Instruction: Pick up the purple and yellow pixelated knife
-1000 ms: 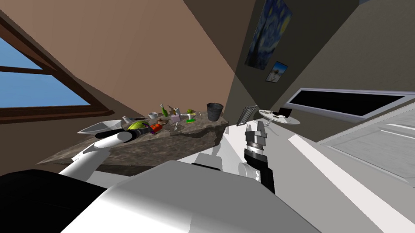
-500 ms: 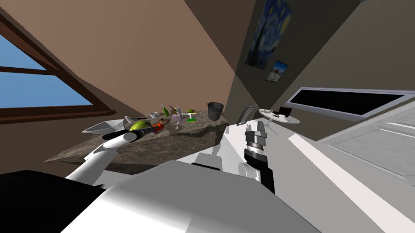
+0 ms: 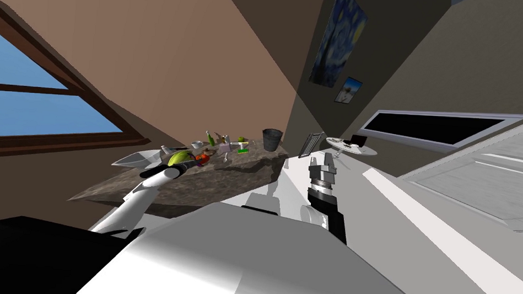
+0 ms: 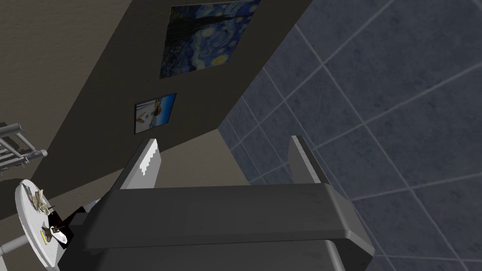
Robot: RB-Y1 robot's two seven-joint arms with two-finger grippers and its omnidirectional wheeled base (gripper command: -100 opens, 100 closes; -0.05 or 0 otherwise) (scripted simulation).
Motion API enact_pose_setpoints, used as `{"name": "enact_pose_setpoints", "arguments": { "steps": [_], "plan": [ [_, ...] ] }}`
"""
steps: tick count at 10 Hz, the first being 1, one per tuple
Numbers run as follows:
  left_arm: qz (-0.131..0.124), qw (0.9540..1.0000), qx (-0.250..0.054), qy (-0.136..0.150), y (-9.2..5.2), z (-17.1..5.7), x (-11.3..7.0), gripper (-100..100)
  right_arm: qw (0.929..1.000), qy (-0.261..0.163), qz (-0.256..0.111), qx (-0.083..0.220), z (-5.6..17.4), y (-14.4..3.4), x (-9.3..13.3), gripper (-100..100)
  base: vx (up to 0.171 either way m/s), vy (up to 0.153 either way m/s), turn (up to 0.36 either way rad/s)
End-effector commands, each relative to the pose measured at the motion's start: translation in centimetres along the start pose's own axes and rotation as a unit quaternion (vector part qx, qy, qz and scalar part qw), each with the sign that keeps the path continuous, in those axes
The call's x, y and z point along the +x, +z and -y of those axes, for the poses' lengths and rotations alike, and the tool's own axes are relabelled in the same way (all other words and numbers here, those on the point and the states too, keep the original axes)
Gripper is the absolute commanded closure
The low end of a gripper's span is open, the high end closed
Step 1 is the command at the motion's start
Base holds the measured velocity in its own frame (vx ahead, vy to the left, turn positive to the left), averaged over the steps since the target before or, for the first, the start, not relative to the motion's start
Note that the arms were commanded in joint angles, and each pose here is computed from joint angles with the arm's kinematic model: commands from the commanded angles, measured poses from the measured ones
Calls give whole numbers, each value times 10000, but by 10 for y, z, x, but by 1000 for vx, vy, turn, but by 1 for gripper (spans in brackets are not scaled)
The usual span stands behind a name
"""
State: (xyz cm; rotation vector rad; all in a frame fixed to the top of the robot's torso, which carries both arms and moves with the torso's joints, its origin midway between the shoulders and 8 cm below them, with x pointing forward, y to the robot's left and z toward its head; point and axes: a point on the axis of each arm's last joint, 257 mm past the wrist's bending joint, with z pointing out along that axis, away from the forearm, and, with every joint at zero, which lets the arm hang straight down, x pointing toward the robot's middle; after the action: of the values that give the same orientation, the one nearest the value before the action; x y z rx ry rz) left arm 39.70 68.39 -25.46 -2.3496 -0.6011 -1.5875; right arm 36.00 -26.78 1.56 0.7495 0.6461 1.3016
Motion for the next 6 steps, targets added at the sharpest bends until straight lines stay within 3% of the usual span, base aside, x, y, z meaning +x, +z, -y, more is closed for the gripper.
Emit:
{"name": "enact_pose_setpoints", "arguments": {
  "steps": [1,6],
  "plan": [
    [-144,9999,18,2,5,-9,1,-100,10000,0,0,0,0,0,0,0,-50,32,-3],
    [-469,9989,57,-17,15,-31,2,-100,10000,0,0,0,0,0,0,0,-51,33,-3]
  ]
}}
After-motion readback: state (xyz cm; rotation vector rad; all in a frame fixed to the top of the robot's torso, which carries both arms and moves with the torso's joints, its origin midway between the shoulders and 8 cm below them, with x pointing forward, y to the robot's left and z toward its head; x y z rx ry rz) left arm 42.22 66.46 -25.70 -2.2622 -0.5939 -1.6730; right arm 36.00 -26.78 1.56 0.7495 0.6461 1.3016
